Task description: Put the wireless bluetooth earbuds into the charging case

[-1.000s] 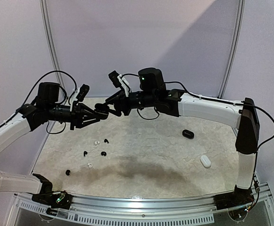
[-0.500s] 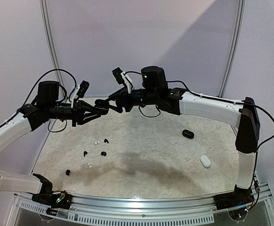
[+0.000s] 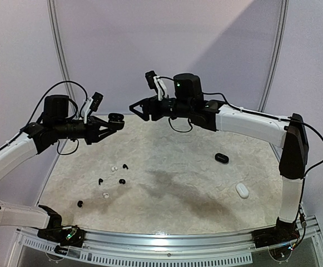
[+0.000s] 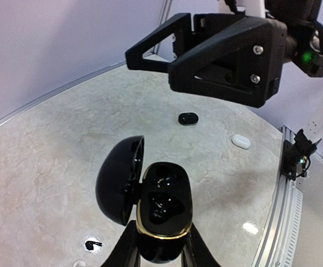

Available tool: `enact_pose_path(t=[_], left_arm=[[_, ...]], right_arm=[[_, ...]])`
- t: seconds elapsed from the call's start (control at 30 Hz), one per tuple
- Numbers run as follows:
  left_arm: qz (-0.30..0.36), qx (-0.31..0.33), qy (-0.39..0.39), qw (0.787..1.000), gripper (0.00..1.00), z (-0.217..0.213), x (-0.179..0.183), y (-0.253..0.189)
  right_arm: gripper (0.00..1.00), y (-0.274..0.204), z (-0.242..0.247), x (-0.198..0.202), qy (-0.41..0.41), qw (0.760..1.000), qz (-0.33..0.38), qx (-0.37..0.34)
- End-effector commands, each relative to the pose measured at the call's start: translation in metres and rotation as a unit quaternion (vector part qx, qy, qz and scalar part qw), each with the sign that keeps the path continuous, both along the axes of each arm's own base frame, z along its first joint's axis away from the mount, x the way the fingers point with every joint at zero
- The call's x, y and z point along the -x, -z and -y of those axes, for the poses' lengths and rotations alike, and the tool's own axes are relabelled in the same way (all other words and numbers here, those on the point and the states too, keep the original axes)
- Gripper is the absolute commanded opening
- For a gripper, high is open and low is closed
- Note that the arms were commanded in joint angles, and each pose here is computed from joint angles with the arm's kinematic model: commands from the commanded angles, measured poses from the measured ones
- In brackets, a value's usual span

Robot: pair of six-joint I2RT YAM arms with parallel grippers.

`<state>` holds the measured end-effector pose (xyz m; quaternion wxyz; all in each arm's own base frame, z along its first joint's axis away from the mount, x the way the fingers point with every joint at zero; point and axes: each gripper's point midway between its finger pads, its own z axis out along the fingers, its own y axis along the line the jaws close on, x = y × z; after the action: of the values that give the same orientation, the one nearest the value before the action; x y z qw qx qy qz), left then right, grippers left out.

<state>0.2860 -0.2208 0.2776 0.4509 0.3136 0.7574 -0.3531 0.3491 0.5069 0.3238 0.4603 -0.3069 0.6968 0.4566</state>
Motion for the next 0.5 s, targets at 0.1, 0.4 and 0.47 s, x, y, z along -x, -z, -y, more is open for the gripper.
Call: enact_pose_path(t=[0.1,0.4,0.47], left_arm=[[-0.035,0.043,-0.089,0.994,0.0,-0.037,-0.026,-0.02],[-0.014,0.052,-0.154,0.987,0.0,-0.083,-0.032,-0.025],[-0.018,0.05,-0.157,0.986,0.0,-0.085,-0.028,-0.018]], right_arm=[[0.61,0.053,0.02,-0.048,0.142,0.984,-0.036,0.097],[0.61,0.173,-0.027,-0.051,0.152,0.962,-0.077,0.214],[0.62,0.194,-0.045,-0.043,0.139,0.961,-0.079,0.224]])
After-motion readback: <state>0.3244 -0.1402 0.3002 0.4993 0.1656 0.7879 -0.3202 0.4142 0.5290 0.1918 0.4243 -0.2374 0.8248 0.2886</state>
